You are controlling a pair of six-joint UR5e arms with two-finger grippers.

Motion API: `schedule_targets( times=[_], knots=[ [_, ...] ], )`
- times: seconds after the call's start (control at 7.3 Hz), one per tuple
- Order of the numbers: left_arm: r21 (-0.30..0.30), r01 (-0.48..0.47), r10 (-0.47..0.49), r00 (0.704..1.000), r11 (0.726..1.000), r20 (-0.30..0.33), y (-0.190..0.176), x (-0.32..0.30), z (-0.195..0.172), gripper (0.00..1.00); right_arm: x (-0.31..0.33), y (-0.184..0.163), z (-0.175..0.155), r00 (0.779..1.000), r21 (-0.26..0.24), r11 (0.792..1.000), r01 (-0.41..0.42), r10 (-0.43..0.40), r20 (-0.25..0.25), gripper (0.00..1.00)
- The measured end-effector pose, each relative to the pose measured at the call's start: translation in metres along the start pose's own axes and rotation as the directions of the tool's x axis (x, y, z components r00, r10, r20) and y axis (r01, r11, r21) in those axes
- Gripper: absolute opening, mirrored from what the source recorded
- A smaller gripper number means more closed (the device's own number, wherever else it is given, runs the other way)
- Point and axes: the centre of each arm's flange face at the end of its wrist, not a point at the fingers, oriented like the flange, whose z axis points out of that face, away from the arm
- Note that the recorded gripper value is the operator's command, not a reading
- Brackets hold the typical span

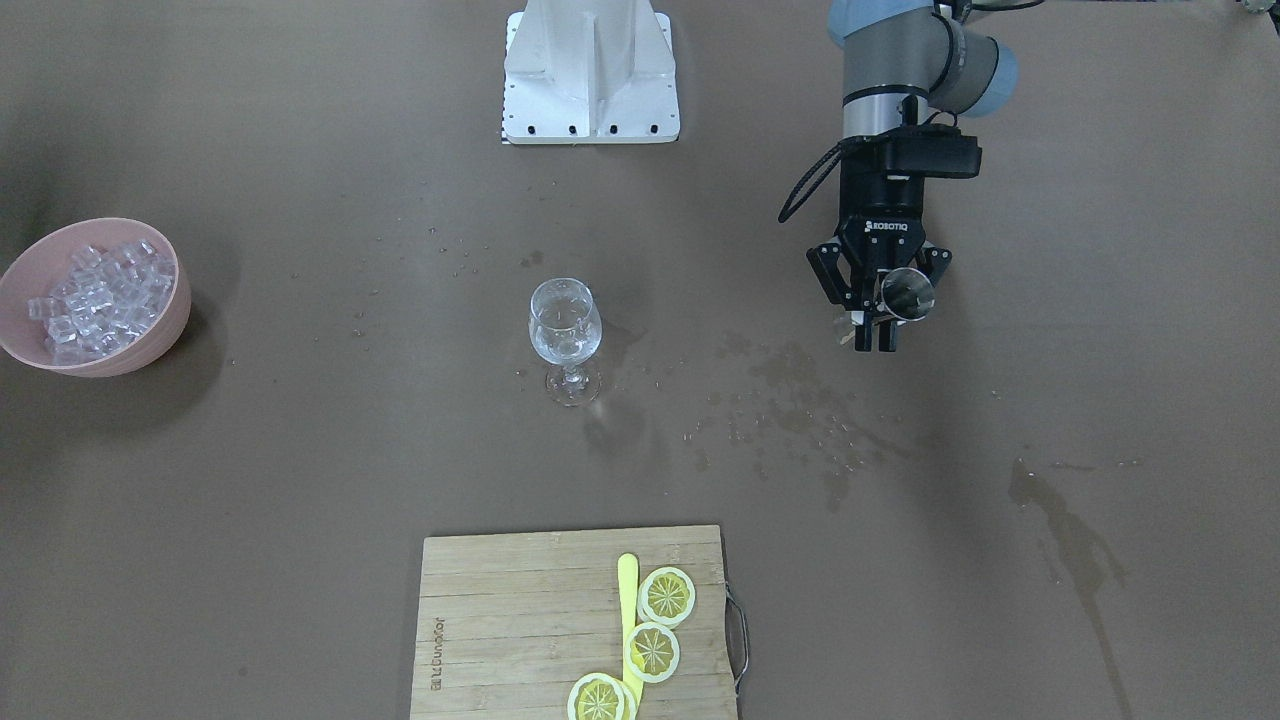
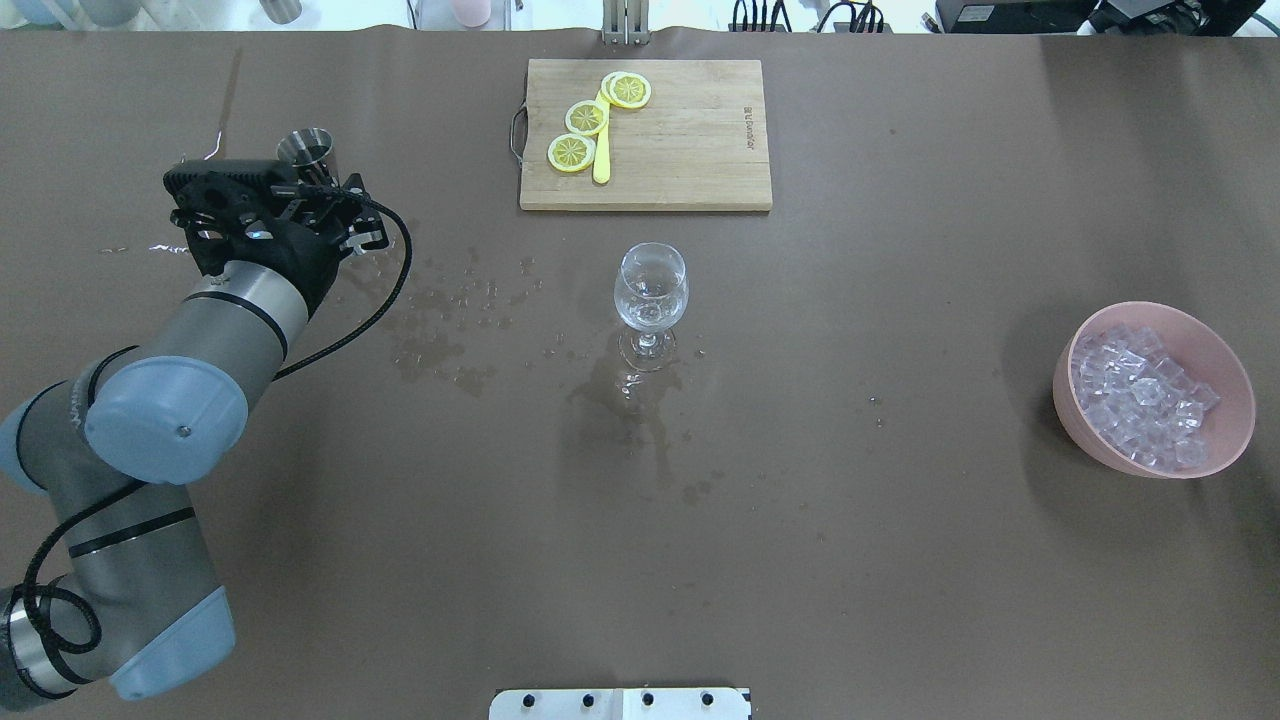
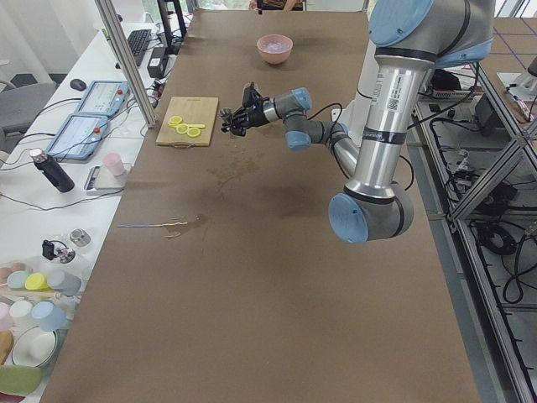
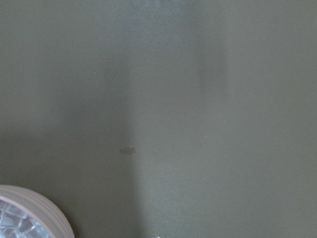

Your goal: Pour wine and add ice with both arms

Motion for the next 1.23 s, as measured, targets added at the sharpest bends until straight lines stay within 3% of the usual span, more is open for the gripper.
schedule_targets(
  times=[0.69,1.23],
  knots=[
    [-0.127,-0.099,0.078,0.984,0.987,-0.163,0.016,0.133,-0.056,0.0,-0.027,-0.018,-0.006,1.0,0.013,1.0,0.027,-0.027,0.008,1.0],
    [-0.283,-0.181,0.119,0.967,0.942,-0.223,0.019,0.196,-0.08,0.0,-0.028,-0.016,-0.006,1.0,0.011,1.0,0.019,-0.019,0.009,1.0]
  ],
)
